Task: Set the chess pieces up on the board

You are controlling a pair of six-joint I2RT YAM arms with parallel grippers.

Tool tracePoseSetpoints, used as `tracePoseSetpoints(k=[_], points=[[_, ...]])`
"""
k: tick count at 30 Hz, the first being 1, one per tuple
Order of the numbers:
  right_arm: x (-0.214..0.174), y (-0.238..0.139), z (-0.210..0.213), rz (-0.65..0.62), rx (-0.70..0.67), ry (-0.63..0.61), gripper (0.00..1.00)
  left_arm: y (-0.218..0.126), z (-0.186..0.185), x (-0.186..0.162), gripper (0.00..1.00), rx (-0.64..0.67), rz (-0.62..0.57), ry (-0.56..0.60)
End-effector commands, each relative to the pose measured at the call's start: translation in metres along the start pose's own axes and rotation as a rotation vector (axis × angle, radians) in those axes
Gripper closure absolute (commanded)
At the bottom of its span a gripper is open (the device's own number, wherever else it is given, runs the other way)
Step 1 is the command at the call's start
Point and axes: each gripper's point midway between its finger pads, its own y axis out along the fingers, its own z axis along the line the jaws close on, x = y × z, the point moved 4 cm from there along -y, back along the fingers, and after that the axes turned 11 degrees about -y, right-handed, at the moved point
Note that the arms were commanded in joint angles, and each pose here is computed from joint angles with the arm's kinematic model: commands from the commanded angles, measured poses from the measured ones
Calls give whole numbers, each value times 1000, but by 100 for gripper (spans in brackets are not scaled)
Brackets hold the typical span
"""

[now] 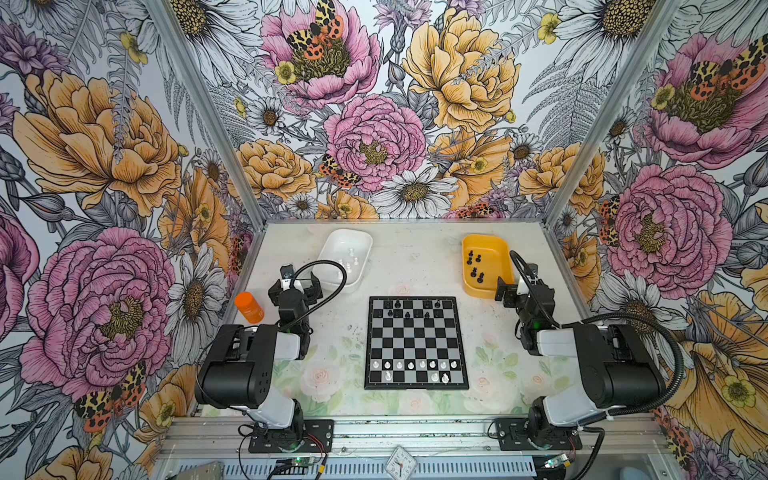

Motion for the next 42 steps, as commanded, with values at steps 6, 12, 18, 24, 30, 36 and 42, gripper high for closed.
tracePoseSetpoints(k=[6,12,18,24,30,36,42], points=[[9,3,1,-28,8,13,0,2,-3,2,1,-17,-2,-14],[9,3,1,-28,9,13,0,2,-4,2,1,-15,-3,-8],[9,3,1,-26,8,14,0,2,-3,2,1,-16,-1,-10],[9,4,1,-25,9,13,0,2,-3,2,1,-17,0,-12],[10,3,1,-26,9,14,0,2,-3,2,1,-17,-1,-10],[20,3,-3,9,-30,11,0,1,-4,3,1,-12,-8,-8],[48,-11,-16,172,-117,85,0,-2,-4,7,1,30,-25,0]])
